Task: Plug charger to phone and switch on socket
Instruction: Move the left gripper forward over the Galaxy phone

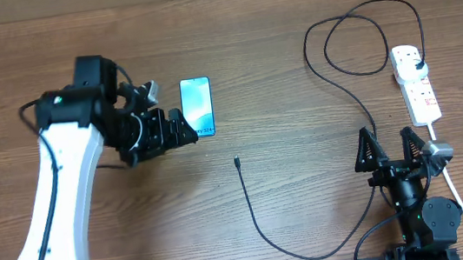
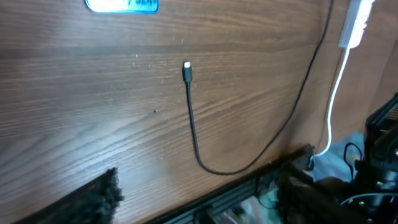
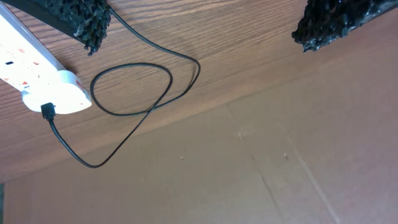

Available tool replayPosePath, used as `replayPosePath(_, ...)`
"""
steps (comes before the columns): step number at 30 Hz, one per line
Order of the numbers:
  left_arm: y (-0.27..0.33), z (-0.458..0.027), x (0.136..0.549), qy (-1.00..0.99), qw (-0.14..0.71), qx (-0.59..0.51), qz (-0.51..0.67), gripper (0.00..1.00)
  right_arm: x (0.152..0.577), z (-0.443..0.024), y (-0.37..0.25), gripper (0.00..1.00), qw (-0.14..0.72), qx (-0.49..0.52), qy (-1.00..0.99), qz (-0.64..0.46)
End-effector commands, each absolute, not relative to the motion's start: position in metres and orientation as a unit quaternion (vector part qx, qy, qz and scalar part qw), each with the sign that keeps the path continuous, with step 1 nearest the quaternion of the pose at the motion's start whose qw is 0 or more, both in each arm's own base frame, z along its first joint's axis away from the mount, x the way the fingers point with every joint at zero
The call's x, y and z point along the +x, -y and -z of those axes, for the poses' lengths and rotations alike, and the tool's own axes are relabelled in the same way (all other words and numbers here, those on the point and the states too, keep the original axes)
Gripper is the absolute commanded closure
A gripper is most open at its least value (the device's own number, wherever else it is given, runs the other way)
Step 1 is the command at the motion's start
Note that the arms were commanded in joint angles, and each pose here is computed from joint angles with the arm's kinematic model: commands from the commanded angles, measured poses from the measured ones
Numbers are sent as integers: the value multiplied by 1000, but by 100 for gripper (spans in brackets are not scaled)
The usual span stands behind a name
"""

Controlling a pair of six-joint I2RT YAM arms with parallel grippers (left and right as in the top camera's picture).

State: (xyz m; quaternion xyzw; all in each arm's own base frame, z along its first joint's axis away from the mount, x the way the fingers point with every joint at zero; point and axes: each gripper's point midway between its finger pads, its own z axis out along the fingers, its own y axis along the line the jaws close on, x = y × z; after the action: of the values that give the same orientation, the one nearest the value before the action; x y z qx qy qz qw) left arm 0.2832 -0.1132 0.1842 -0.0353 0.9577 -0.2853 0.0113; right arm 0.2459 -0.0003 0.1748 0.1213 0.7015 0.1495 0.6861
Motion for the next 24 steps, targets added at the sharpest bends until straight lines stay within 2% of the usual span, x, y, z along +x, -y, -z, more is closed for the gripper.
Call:
replayPosePath(1,122,-174,291,-950,-23,-54,307,19,246,-173,-2,0,687,117,-701,-153)
replayPosePath(4,121,-152,297,-957,-44,-57,281,19,246,-173,-2,0,687,117,-701,-153)
replayPosePath(11,127,-105,304,-972,-81,-66,211,11,246,-173,-2,0,687,117,-701,-153)
replayPosePath(14,133,-91,308,-976,-82,-50,193,1,246,-173,-2,0,687,117,-701,-153)
replayPosePath(24,129,-56,332,-992,-34,-97,74,1,246,-173,-2,0,687,117,-701,-153)
